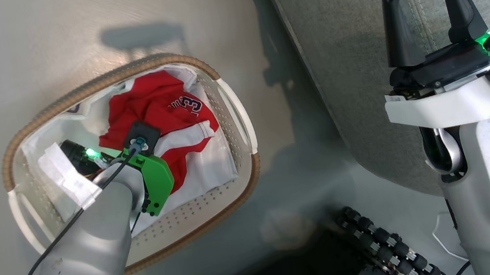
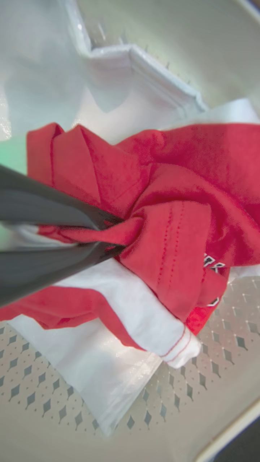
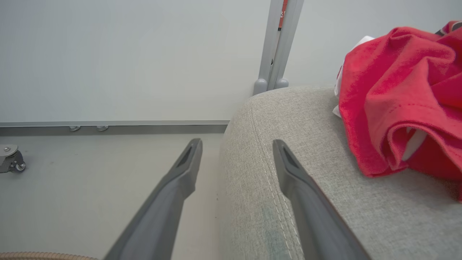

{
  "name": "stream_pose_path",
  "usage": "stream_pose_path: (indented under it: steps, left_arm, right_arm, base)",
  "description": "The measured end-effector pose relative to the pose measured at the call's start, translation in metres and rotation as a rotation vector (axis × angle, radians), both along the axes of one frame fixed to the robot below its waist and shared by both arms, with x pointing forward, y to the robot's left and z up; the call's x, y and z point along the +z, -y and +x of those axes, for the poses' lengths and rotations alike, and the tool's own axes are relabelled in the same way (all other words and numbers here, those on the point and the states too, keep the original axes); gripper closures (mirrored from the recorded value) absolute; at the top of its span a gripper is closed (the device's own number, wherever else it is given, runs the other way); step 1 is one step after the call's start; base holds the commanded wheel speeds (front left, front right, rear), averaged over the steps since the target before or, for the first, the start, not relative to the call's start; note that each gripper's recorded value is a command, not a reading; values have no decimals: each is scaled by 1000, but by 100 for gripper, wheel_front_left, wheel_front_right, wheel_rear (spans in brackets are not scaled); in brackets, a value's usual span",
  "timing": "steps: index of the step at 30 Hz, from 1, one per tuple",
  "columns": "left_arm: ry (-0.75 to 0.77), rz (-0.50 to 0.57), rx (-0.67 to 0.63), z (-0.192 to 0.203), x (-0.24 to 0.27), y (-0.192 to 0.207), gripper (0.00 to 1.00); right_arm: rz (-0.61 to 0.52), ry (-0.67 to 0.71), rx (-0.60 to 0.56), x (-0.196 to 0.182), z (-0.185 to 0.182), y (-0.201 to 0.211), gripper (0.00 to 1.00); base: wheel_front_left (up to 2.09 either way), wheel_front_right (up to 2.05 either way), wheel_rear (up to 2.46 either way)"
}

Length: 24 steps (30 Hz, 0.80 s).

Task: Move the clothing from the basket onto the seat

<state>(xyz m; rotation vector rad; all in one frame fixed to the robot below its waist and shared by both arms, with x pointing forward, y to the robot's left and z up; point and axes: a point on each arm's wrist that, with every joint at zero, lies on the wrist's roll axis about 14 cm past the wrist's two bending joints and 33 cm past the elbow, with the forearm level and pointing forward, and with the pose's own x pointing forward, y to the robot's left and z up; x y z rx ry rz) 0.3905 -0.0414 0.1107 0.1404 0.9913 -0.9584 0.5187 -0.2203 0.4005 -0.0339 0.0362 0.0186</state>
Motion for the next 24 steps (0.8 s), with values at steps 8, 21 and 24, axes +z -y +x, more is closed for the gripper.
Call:
stream_pose_path:
  steps: [8,21,24]
  left_arm:
    - [109,-61,72,20,43,-13,100]
    - [455,-226,112,70,185,-21,100]
    - [544,-263,97,73,225,-20,100]
  right_arm:
    - [-20,31,14,22,-6,-7,0]
    - [-23,46,43,56,-44,-25,0]
    - [-16,47,47,64,-58,-29,0]
  base:
    - [0,0,0]
    - [0,0,0]
    - [0,0,0]
